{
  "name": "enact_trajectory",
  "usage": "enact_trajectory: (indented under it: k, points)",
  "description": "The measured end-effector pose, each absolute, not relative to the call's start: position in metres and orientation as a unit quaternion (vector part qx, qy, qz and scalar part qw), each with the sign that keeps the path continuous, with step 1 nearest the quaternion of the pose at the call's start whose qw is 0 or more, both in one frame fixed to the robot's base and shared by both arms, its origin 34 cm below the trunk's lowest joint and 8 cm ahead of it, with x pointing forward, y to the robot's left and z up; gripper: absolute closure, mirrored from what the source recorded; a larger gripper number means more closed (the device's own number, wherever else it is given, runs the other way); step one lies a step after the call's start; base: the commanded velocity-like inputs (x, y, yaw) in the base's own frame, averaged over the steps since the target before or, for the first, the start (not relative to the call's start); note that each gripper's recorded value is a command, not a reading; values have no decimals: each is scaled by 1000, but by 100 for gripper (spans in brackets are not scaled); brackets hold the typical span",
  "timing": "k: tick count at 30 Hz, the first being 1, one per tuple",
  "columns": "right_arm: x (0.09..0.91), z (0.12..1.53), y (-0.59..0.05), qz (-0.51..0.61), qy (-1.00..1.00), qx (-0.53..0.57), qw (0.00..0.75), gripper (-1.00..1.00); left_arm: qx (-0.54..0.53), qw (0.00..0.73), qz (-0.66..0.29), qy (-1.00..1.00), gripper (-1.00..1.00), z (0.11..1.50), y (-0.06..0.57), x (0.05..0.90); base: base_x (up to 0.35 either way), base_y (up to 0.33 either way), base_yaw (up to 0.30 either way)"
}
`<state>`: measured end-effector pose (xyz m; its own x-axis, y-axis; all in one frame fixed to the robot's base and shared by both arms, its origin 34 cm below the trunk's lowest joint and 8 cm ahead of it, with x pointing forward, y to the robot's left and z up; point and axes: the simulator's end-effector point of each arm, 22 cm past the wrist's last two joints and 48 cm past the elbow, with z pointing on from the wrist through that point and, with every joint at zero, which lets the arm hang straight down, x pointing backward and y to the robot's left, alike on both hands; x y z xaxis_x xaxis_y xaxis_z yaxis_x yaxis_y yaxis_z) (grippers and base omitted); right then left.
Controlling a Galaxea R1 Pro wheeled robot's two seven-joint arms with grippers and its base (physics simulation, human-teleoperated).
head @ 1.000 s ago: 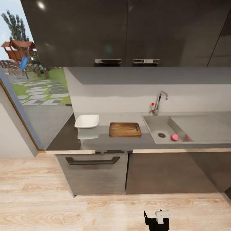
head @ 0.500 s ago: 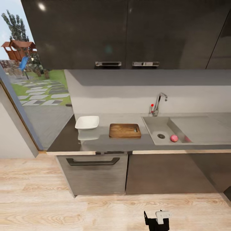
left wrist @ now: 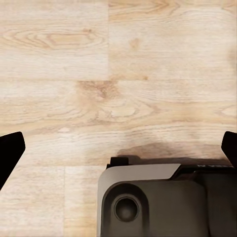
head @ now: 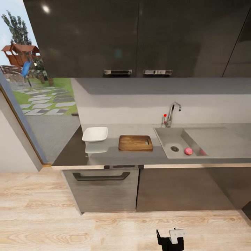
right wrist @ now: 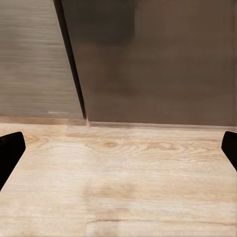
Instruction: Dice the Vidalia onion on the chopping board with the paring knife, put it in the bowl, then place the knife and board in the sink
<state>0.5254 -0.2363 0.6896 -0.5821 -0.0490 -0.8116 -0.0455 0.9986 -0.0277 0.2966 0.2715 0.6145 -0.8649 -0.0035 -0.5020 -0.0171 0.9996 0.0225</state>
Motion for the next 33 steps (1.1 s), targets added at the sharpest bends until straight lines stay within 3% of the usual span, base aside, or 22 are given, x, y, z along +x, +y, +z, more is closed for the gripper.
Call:
enact_trajectory:
  k: [33]
  points:
    - [514,717,-236,-2,890,-27,456,-100,-5,259,13,966,-100,642,272,285,0,0,0]
